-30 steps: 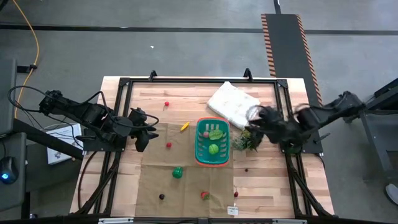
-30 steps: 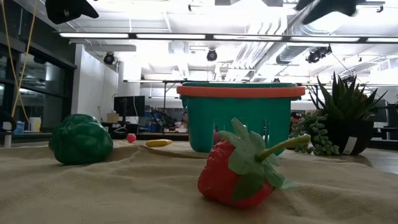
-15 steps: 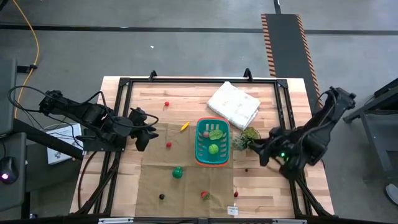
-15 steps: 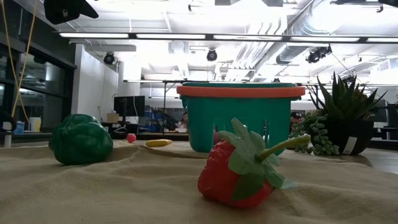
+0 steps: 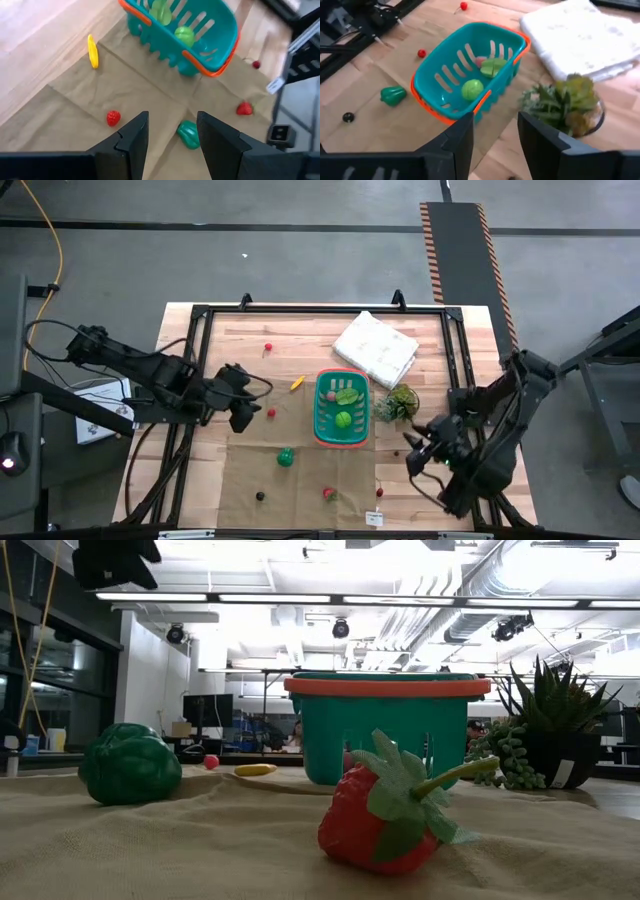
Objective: Pick and placing Produce into tupperware
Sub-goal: Put the bottom red cherry into the blue basket
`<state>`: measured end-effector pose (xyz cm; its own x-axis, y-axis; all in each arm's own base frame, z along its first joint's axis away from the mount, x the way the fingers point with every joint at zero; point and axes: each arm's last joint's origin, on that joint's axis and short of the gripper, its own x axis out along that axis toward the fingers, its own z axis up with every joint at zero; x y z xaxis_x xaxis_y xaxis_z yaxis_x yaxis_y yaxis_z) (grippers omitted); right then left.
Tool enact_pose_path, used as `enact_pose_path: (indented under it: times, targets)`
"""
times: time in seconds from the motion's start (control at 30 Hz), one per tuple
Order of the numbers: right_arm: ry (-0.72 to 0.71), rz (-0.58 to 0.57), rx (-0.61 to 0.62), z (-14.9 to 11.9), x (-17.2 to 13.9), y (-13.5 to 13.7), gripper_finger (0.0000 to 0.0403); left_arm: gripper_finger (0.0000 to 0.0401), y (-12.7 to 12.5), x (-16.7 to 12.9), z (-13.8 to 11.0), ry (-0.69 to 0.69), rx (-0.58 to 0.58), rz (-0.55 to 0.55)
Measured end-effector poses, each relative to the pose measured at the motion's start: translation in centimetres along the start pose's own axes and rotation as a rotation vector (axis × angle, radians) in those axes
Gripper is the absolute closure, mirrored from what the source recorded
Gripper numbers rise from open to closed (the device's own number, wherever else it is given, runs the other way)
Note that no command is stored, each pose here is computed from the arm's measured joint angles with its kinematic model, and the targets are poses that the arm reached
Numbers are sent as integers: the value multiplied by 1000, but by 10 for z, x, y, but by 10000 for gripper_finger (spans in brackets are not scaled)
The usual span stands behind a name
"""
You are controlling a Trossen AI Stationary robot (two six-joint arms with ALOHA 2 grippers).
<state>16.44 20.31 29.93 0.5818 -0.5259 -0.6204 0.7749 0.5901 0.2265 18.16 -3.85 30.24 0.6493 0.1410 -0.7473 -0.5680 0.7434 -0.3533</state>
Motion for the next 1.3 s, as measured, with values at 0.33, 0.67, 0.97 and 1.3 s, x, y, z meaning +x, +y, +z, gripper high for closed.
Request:
enact_pose_path:
  times: [0.33,0.67,0.97,1.3]
  targets:
    - [75,-103,80,-51,1,6,261,247,-19,27,-1,90,59,-75]
    - [328,-20,150,-83,-8,22,261,247,-28,30,4,69,69,-166]
    - [734,-31,301,-78,14,58,261,247,-29,30,3,93,69,-191]
    - [671,-41,428,-54,48,72,261,247,-31,29,0,174,79,-257]
